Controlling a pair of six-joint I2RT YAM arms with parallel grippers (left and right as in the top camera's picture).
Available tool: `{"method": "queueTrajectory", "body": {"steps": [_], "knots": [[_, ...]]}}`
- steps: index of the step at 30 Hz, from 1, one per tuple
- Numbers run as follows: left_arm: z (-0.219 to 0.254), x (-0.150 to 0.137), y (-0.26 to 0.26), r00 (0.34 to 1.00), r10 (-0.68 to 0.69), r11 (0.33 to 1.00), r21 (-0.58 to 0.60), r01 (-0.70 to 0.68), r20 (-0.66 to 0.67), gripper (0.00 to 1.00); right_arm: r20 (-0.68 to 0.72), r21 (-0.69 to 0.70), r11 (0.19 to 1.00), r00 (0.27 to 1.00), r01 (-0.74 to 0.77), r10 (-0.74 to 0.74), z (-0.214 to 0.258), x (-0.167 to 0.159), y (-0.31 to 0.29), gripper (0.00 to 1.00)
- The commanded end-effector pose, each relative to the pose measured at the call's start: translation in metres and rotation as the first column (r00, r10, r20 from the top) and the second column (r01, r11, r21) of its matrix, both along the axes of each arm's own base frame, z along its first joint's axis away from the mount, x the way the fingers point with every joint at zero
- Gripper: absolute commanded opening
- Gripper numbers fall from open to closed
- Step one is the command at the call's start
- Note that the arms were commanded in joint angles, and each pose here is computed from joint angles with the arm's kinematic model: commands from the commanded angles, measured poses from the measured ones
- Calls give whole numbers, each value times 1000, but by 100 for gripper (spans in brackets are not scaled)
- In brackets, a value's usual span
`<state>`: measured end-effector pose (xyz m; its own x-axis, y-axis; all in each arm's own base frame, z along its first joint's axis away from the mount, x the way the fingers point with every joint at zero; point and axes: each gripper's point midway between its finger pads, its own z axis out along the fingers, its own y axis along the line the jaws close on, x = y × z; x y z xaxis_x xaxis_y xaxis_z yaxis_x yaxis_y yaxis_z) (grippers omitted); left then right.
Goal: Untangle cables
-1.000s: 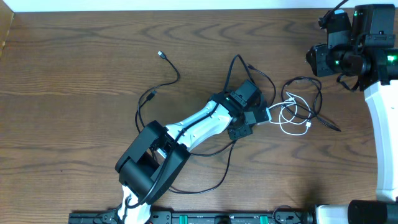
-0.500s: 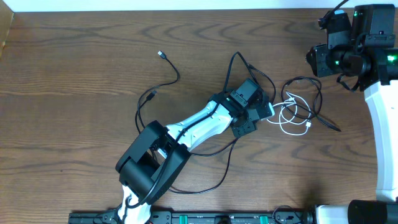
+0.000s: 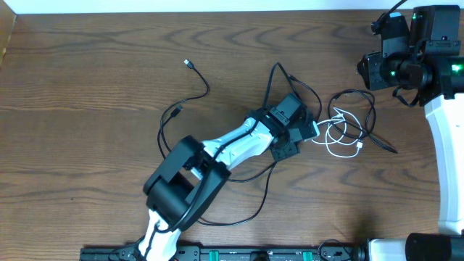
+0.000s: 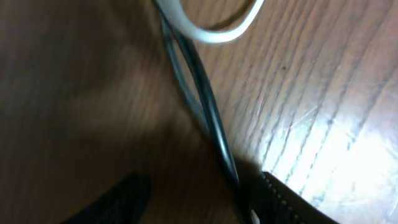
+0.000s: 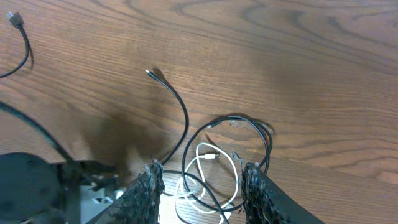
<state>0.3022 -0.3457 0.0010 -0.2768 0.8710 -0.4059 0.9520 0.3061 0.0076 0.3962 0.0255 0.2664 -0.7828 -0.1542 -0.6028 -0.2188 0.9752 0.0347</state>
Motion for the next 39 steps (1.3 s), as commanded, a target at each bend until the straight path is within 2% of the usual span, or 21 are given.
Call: {"method": "queueTrajectory", "body": {"steps": [1,2,3,7,13,20,25,26,29,30,31,39], "knots": [[-15,2,7,1000,23,999,32,-22,-16,37,12,5,1000,1000,0,0,5,0,3,39],[-14,4,7,1000,25,999,31,-24,-9,15,12,5,1000,1000,0,0,5,0,3,39],[-13,6,8,1000,29,999,34,-29,-1,7,12,4,1000,1000,0,0,5,0,3,39],[5,14,13,998,48,998,47,-50,44,7,12,5,1000,1000,0,0,5,0,3,38],[71,21,7,988,38,998,-51,-31,149,7,13,4,1000,1000,0,0,5,0,3,39],[123,27,10,966,71,993,-110,-44,250,7,13,4,1000,1000,0,0,5,0,3,39],[199,50,35,862,131,990,-115,-85,490,7,12,4,1000,1000,0,0,5,0,3,38],[239,54,43,811,152,985,-156,-76,564,7,9,5,1000,1000,0,0,5,-1,3,38],[299,56,58,736,231,962,-262,-75,637,7,5,9,1000,1000,-4,4,4,-1,4,38],[331,55,70,692,278,945,-317,-75,667,7,1,20,1000,1000,-12,12,3,-2,6,38],[367,49,84,647,324,924,-377,-61,690,7,-4,37,999,1000,-25,25,3,-3,10,37],[470,4,114,539,408,832,-543,113,737,7,-38,121,987,993,-102,108,-7,-12,36,38]]}}
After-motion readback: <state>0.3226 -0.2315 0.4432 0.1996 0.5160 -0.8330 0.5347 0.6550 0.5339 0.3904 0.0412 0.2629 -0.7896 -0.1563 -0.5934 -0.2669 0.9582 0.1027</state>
